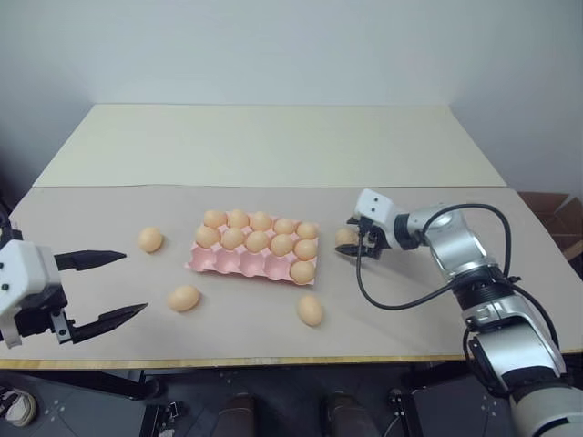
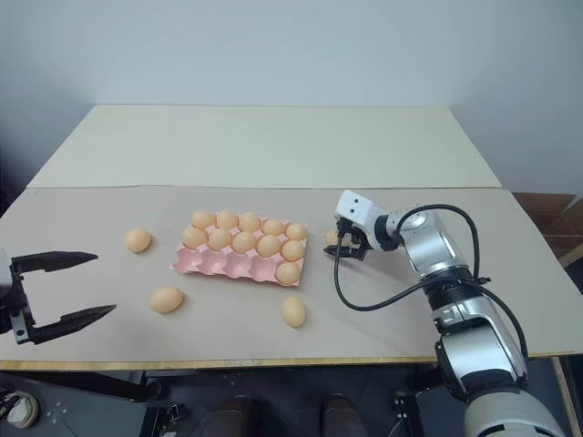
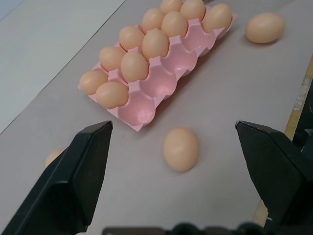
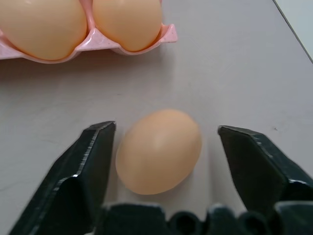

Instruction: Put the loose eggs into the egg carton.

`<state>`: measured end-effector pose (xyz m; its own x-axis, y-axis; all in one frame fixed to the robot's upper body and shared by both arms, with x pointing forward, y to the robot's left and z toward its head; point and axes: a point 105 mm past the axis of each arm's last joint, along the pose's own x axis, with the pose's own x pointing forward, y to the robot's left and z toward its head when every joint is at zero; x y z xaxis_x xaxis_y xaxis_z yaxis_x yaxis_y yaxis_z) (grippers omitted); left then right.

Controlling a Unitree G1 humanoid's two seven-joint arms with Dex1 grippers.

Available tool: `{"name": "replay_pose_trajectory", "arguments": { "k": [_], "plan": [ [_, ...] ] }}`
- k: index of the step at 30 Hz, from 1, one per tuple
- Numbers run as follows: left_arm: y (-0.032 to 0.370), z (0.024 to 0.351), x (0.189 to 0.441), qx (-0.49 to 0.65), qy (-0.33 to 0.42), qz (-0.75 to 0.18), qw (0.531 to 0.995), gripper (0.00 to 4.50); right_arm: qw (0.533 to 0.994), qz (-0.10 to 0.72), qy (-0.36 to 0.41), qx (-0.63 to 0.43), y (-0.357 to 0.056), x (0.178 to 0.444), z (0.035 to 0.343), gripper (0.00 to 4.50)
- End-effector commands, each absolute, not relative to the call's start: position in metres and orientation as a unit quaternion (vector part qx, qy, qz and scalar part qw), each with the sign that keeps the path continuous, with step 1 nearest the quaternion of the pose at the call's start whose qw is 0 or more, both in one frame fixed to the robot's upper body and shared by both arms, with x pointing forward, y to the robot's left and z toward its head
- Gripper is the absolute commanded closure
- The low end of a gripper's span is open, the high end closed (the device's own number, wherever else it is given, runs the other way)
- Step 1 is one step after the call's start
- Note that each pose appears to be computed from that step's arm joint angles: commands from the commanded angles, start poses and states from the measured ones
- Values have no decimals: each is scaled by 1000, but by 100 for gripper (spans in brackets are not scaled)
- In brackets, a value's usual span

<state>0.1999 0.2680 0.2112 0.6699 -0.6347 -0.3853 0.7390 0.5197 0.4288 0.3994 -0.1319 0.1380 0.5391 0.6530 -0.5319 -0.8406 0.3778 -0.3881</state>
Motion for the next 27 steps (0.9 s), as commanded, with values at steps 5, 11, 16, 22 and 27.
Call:
{"name": "replay_pose_trajectory", "arguments": {
  "k": [5,11,16,22,27],
  "plan": [
    [269,220,199,313,74,-386,865,13,815,457,123,-335,-130,397,151,273],
    [273,217,201,313,80,-381,866,13,820,450,95,-342,-130,389,172,273],
    [280,210,197,310,97,-376,868,13,824,469,27,-316,-102,368,210,273],
    [286,202,194,313,117,-370,867,13,819,504,-40,-271,-46,336,223,273],
    [284,204,196,315,112,-371,866,13,813,526,-41,-247,-17,319,203,273]
  ]
}}
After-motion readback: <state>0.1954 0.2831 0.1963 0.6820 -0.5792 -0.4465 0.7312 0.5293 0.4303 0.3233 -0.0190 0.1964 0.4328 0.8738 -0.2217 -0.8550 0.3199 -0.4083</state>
